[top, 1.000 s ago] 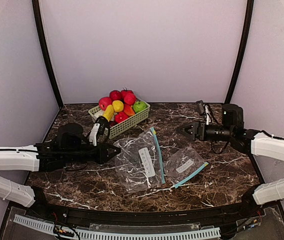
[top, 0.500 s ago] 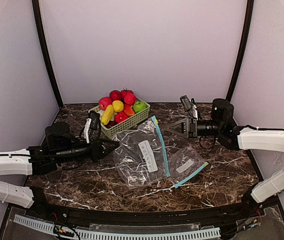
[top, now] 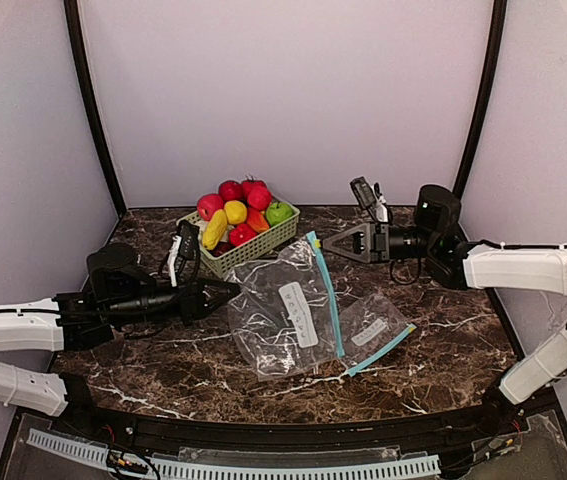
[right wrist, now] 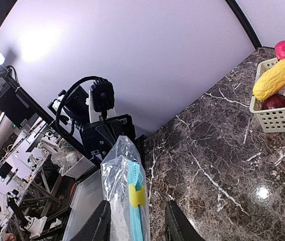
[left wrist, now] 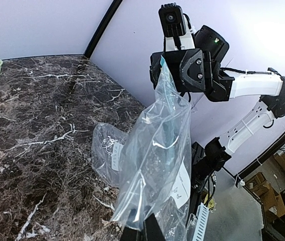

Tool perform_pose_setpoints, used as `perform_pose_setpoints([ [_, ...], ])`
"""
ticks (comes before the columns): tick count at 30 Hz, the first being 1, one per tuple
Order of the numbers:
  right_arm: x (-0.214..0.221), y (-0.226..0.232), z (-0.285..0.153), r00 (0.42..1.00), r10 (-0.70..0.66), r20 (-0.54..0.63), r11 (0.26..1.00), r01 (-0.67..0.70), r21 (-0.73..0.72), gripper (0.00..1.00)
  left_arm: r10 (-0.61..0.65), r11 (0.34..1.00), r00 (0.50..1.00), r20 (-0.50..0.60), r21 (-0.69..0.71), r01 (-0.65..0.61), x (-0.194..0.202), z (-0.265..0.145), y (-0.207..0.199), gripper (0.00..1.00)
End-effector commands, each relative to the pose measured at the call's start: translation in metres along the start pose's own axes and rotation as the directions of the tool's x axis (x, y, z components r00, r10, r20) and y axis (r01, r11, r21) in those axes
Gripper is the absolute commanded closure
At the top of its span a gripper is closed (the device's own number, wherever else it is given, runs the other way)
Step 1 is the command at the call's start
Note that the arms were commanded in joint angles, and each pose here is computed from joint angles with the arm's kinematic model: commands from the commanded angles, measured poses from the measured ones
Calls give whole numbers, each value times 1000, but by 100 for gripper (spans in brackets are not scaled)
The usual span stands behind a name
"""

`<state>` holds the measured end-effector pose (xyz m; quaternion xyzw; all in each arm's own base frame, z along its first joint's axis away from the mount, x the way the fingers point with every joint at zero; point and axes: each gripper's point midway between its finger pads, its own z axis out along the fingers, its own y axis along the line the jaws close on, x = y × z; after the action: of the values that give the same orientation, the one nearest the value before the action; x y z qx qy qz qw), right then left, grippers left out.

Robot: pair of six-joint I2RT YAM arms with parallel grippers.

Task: Place the food in the zip-top bag and seal the zipper
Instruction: Pass from the left arm to the right

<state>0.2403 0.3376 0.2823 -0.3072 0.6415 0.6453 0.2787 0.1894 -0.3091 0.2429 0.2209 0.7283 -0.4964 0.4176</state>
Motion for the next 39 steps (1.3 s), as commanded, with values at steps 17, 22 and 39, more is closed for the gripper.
perform_pose_setpoints([
  [17, -4, 18, 13, 999, -43, -14, 995, 42, -90, 89, 5, 999, 1000, 5, 45, -5, -2, 0, -10, 99],
  [22, -5, 18, 13, 999, -48, -5, 995, 47, -82, 97, 3, 999, 1000, -6, 39, -2, 1, 1, -8, 99],
  [39, -1, 15, 8, 995, -87, -40, 996, 88, 13, 100, 80, 969, 989, -128, -223, -107, -2, -28, 21, 2],
])
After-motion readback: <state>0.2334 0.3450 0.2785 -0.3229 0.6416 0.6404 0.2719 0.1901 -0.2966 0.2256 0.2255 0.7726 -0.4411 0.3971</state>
